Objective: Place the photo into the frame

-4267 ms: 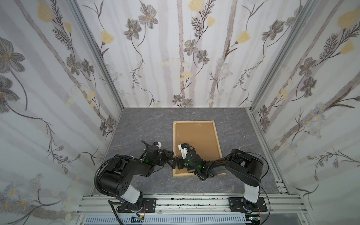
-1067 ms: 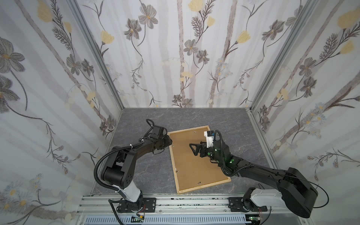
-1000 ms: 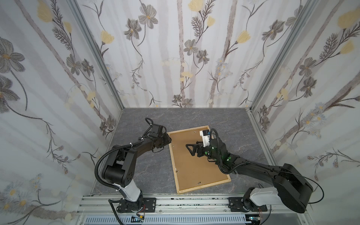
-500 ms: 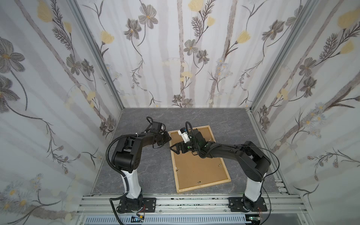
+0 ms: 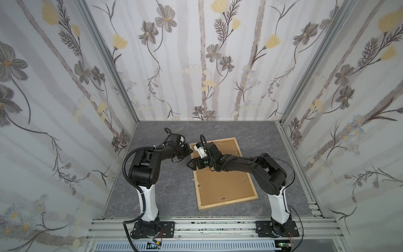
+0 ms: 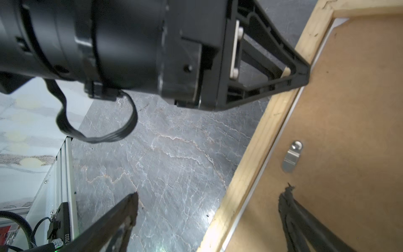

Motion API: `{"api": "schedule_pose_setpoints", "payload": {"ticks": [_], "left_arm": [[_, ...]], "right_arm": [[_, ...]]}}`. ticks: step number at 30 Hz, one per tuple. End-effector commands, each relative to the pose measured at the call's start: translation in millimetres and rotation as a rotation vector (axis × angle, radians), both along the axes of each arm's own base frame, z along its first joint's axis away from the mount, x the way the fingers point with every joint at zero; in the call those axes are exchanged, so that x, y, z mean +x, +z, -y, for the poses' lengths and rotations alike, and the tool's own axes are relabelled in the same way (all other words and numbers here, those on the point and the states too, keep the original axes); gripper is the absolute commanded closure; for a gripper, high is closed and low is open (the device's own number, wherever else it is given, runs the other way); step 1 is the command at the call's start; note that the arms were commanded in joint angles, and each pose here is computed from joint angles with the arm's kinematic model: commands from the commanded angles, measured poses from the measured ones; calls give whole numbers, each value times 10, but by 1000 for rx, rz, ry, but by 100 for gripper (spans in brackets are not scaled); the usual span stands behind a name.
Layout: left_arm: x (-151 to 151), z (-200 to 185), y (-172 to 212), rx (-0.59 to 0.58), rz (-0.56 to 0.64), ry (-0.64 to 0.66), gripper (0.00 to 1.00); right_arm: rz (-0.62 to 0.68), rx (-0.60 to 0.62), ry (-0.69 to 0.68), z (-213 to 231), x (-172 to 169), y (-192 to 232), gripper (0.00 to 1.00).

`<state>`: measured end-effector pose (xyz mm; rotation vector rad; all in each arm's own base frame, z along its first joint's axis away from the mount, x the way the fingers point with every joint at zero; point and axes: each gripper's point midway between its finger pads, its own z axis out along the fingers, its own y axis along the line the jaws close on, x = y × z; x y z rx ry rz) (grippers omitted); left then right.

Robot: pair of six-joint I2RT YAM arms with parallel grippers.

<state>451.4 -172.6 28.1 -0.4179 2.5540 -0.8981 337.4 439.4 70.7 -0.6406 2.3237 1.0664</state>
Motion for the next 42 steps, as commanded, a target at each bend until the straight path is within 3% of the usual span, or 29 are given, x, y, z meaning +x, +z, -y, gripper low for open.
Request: {"api": "schedule_pose_setpoints", "payload": {"ticks": [1,8,20,42], "left_arm": [[-25,-67,-67,22,-35,28,84],[-51,-66,-59,21,-36,23,84],[-89,-34,-106,-6,-47,19,84],[-210,11,-84,-37,-49,0,85]], "right_arm": [[32,-9,-22,14,114,29,0],[32,-17,-40,-12,274,-27,0],[-4,26,-10,-173,191,-101,0],[33,91,-196,-131,480,-31,0]]}}
